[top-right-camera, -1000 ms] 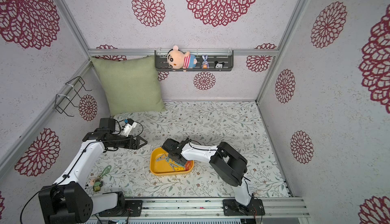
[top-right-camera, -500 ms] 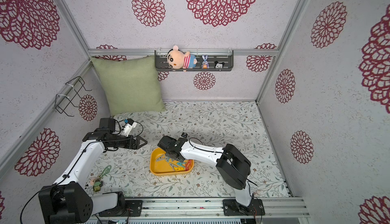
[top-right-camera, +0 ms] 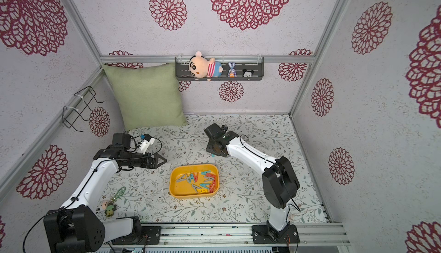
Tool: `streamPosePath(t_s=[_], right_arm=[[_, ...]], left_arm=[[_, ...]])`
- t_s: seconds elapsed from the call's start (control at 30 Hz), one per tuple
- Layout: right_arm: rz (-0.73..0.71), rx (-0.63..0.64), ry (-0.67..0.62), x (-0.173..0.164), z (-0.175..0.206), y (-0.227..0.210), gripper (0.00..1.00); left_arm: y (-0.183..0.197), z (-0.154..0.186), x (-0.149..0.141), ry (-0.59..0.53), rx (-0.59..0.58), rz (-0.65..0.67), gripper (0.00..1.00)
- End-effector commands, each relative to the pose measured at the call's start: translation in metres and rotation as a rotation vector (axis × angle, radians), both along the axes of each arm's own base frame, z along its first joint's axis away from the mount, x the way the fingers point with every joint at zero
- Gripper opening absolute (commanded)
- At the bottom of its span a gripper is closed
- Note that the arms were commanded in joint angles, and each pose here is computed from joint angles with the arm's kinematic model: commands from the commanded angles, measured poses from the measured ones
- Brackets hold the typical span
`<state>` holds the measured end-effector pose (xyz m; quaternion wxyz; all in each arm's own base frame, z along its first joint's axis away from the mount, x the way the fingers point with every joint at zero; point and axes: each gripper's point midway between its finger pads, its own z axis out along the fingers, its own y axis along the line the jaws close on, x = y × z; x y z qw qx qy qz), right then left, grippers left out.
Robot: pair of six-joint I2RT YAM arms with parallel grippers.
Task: Take the clothespins out of the storage box
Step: Place the clothespin at the center of the board.
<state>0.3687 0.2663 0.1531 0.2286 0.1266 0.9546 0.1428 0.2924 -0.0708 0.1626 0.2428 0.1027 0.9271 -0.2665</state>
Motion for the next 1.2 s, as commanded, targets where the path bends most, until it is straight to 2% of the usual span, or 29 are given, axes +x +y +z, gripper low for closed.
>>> streamPosePath(t_s=[0.0,0.17,0.37,0.77,0.93,1.17], right_arm=[[0.07,-0.089,0.04,0.02,-0.014,-0.035,0.0],[0.031,-0.242,0.084,0.062,-0.038,-0.085,0.0],[0.03,-0.282,0.144,0.098,-0.062,-0.11,0.0],[0.04,-0.354,0.212,0.129,-0.099,-0.119,0.01],[0.034,-0.339,0.213,0.133,-0.104,-0.118,0.1],[0.03,-0.336,0.199,0.137,-0.101,-0.118,0.32]], left_arm=[[0.002,0.002,0.0,-0.005,0.0,0.0,0.97],[0.002,0.003,0.0,-0.007,-0.002,0.0,0.97],[0.002,0.002,0.0,-0.008,-0.001,0.001,0.97],[0.001,0.002,0.001,-0.007,-0.005,-0.002,0.97],[0.001,0.002,0.001,-0.009,-0.003,-0.001,0.97],[0.001,0.003,0.0,-0.012,-0.001,-0.001,0.98]])
